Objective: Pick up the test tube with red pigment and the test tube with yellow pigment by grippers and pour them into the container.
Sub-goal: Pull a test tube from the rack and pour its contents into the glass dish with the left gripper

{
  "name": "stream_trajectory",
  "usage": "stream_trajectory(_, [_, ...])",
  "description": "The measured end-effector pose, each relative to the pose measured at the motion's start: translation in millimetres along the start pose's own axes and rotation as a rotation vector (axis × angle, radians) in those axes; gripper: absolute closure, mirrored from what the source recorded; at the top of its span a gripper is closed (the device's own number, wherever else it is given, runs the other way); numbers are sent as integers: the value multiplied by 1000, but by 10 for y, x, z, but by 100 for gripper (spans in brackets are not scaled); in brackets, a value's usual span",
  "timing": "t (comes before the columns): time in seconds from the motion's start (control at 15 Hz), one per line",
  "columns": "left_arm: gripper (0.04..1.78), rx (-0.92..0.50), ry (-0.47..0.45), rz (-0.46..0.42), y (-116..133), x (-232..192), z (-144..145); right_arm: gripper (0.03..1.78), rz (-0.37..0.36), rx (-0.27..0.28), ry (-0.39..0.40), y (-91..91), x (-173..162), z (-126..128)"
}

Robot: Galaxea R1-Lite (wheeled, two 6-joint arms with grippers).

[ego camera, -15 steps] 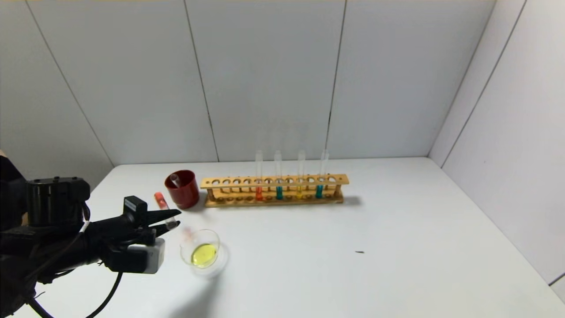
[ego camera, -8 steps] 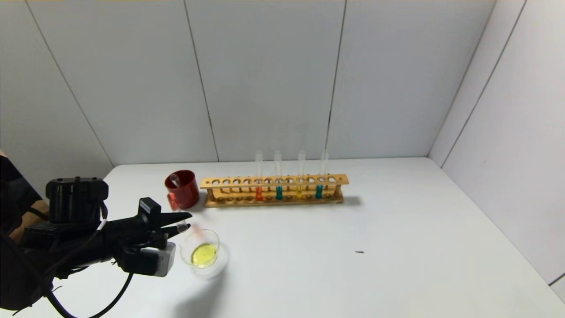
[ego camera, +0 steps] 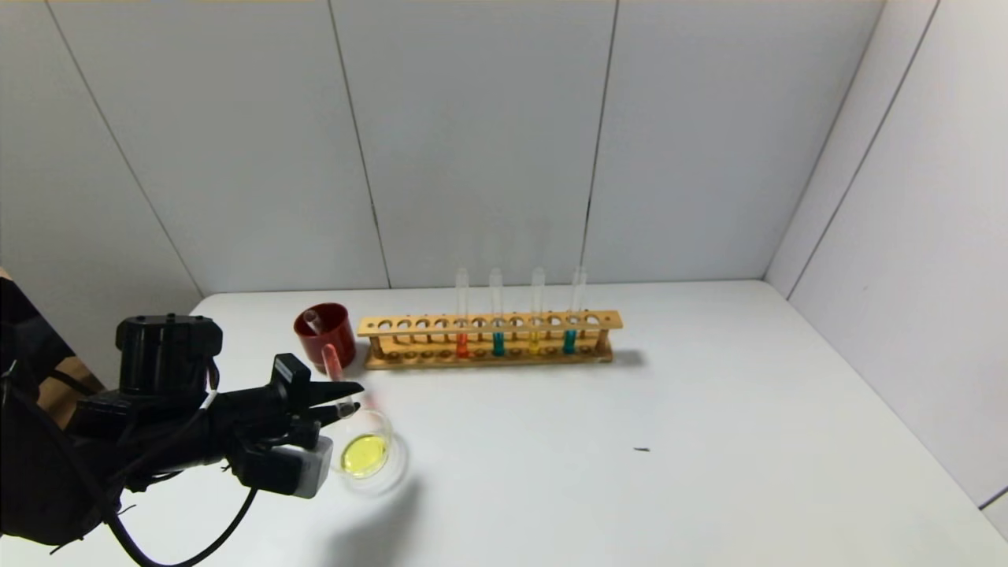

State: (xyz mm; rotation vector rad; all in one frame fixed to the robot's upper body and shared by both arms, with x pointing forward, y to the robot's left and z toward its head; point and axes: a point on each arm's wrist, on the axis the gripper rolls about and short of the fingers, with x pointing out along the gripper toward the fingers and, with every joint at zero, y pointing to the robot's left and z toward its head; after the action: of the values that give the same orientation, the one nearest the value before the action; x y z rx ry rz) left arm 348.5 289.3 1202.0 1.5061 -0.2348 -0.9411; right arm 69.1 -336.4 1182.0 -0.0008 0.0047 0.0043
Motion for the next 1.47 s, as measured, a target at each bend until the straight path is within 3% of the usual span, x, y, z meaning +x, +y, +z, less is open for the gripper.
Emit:
stream_trajectory(0.33, [151,21,-42,8,-7,13,4,6,0,0,0,0,0,0])
stream_trajectory(0.87, [151,192,-34,60,76,89,-199,6,0,0,0,0,0,0])
stream_trajectory(1.47, [151,275,-55,47,0,173,-406,6,0,0,0,0,0,0])
